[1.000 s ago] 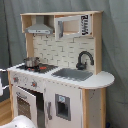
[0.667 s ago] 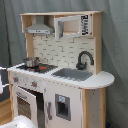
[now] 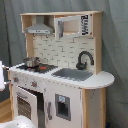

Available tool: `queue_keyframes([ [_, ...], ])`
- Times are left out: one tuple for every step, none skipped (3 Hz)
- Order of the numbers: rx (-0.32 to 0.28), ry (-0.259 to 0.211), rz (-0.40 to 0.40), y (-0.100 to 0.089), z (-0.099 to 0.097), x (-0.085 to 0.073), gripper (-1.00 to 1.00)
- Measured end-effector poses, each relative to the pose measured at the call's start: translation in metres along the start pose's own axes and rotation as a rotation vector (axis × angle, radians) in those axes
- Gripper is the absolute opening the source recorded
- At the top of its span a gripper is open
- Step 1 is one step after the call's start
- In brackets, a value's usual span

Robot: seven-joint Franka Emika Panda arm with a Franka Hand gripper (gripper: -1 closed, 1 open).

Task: Play with the kitchen

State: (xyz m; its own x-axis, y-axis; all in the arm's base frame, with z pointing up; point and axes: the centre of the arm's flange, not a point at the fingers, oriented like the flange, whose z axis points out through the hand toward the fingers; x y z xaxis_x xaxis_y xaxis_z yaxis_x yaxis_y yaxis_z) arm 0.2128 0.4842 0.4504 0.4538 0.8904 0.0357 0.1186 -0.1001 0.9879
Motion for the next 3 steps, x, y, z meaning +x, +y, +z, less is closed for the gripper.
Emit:
queue_keyframes([
  [0.065,0.004,-0.083,0.01,0.005,-0.001,1.0],
  [0.121,0.014,-0.154,0.016,0.008,-0.003,1.0],
  [0.184,0.031,-0.226,0.021,0.01,-0.004,1.0],
])
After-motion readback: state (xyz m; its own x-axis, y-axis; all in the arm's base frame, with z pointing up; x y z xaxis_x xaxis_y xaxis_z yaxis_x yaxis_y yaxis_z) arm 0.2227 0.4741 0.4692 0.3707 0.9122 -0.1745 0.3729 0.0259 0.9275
